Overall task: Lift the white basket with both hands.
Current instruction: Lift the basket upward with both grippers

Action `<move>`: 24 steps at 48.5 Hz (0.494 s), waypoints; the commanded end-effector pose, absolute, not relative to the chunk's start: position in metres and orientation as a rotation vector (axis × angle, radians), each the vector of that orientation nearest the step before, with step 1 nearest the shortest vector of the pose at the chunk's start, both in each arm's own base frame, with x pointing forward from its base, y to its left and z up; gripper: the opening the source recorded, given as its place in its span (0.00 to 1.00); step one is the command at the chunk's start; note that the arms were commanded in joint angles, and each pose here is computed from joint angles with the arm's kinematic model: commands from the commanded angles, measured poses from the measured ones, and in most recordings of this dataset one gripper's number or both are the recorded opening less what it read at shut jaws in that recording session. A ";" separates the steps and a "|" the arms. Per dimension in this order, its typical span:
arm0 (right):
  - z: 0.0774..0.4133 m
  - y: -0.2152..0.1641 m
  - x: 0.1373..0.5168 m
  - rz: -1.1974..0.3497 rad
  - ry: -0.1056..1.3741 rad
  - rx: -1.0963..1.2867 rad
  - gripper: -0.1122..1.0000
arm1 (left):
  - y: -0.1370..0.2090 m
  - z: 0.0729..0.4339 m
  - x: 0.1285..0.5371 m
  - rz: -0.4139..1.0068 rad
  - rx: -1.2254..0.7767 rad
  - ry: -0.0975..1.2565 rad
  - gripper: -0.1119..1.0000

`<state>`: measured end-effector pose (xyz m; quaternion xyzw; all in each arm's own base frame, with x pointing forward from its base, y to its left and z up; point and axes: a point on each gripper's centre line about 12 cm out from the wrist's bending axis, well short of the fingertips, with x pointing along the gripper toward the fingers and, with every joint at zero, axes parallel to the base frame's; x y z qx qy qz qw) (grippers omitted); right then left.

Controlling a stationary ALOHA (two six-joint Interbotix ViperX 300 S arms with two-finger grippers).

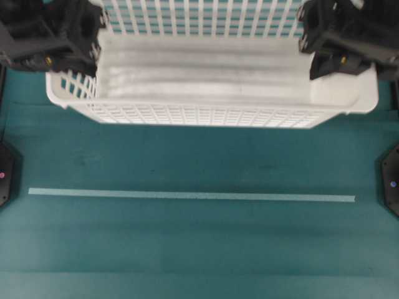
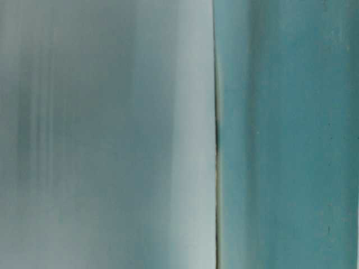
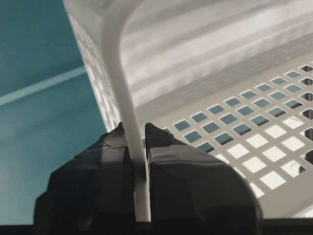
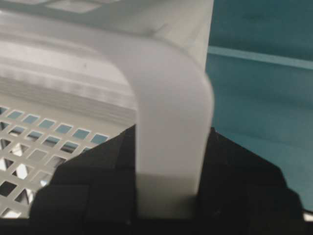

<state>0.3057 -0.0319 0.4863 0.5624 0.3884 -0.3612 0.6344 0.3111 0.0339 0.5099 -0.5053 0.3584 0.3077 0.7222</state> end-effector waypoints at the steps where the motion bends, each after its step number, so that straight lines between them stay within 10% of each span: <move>1: 0.498 -0.021 0.317 -0.701 0.916 1.166 0.27 | 0.029 0.531 0.316 0.584 -1.034 0.769 0.07; 24: 0.519 -0.020 0.320 -0.678 0.931 1.125 0.27 | 0.030 0.555 0.326 0.564 -0.949 0.822 0.07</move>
